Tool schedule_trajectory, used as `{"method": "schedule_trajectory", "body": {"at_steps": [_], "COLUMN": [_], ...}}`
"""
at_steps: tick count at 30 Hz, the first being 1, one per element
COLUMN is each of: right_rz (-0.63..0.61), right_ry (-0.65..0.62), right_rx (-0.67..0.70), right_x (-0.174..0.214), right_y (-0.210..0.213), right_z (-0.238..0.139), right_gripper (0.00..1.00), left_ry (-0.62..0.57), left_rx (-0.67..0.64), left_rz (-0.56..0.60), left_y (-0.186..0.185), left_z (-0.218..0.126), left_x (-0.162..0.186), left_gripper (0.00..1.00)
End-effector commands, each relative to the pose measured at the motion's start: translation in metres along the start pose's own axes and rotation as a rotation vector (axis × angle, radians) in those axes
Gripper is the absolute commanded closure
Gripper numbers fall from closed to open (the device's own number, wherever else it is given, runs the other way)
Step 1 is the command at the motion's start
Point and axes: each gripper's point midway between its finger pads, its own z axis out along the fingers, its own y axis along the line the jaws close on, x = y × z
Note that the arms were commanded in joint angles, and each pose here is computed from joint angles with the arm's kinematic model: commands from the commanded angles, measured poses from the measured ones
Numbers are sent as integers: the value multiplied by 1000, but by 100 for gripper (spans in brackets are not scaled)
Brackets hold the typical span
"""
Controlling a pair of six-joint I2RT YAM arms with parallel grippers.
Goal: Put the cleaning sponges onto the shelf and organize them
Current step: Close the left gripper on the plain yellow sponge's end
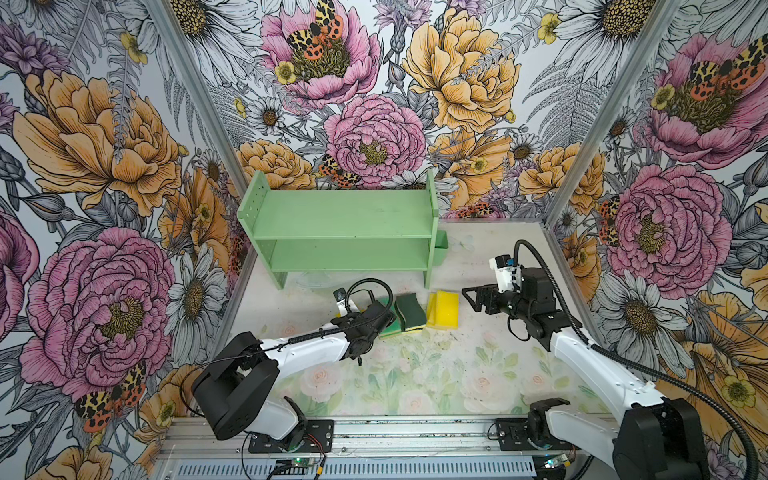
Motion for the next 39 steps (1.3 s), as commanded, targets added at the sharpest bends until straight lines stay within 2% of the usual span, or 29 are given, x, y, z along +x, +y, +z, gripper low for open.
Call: {"method": "schedule_trajectory", "body": {"at_steps": [1, 28, 36, 39], "right_rz": [-15, -18, -17, -17], "right_ry": [-3, 17, 18, 18], "right_rx": [-4, 4, 6, 7], "right_x": [-2, 7, 7, 7], "right_y": [2, -2, -3, -3], "right_z": [0, 3, 4, 4], "right_gripper": [11, 11, 11, 11], "left_ry": [2, 24, 26, 29], "left_rx": [-1, -51, -61, -63], "left_rz": [-1, 42, 51, 52], "left_y": [-6, 1, 1, 0], "left_z": [0, -2, 0, 1], "left_x": [0, 19, 21, 21], "left_gripper": [1, 1, 11, 12]}}
